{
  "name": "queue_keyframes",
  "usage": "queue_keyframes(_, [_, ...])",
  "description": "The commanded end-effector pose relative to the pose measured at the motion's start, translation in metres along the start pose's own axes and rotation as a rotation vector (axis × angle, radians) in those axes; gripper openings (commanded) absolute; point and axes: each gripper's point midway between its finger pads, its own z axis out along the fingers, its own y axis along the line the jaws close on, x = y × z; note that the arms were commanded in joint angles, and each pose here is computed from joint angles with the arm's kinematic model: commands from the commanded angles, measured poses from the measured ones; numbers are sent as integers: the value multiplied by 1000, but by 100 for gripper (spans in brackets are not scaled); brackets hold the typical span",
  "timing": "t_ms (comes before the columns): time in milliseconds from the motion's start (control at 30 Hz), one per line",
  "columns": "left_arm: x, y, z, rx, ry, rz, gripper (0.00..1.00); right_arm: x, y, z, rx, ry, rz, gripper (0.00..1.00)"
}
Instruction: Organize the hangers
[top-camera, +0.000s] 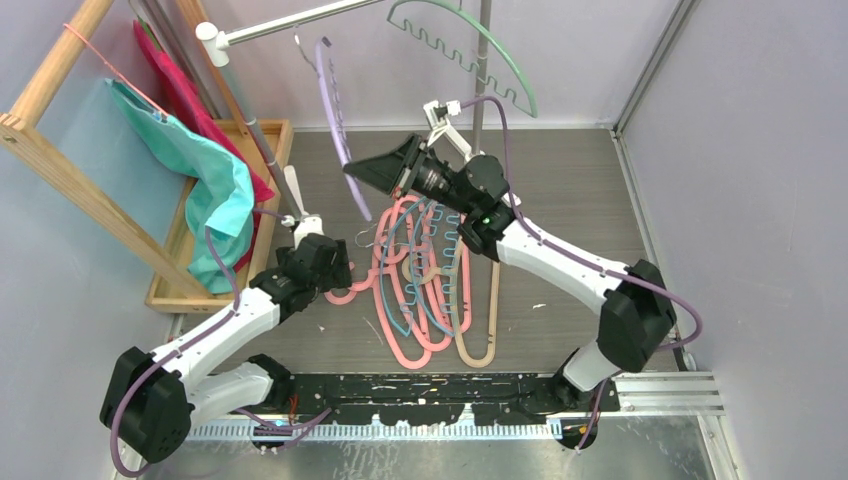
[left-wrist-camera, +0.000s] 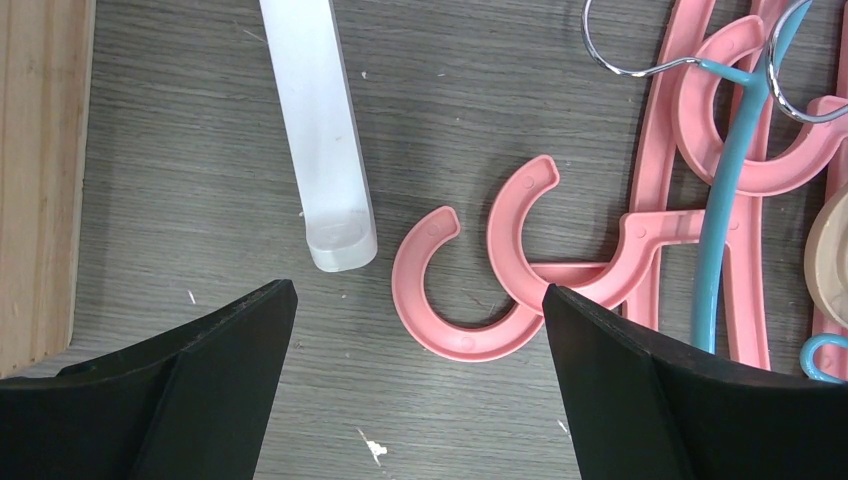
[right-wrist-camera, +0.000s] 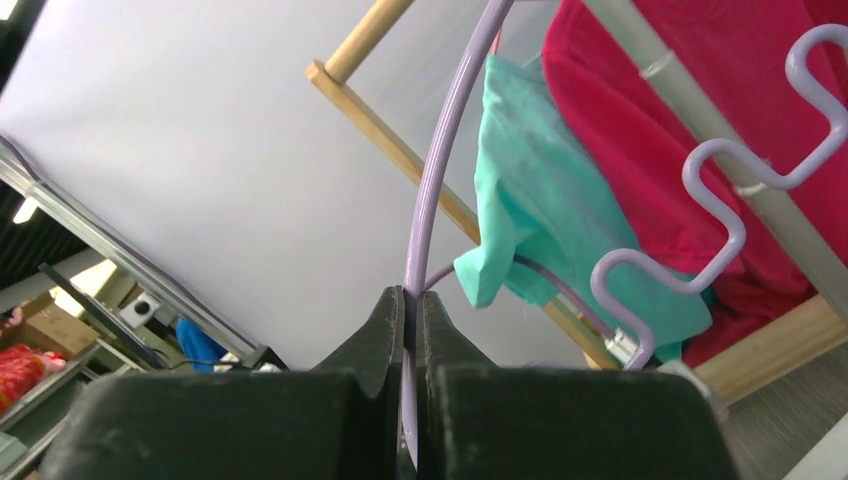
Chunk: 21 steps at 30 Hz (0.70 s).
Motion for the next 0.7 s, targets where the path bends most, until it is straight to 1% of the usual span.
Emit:
queue_keyframes(0, [-16,-6,-2,11,-49,-21,98,-60,62,3,-235,-126,-46,1])
queue_keyframes(200, [-19,-6,-3,12,-55,-21,98,-90,43,11,-238,-195,-51,1])
queue_keyframes(300, [-20,-6,-4,14,-59,-20,98,-99,25,18,-210,-213,-38,1])
queue_keyframes(400, [-20,-6,-5,15,-61,-23,98,-104,4,21,-179,-230,7,1])
queue_keyframes(567, [-18,-5,-5,18,-59,-26,98,-109,-28,10,-137,-271,88,1])
queue_keyframes(667, [-18,-6,-5,18,-59,-26,98,-118,-37,0,-134,-297,105,1])
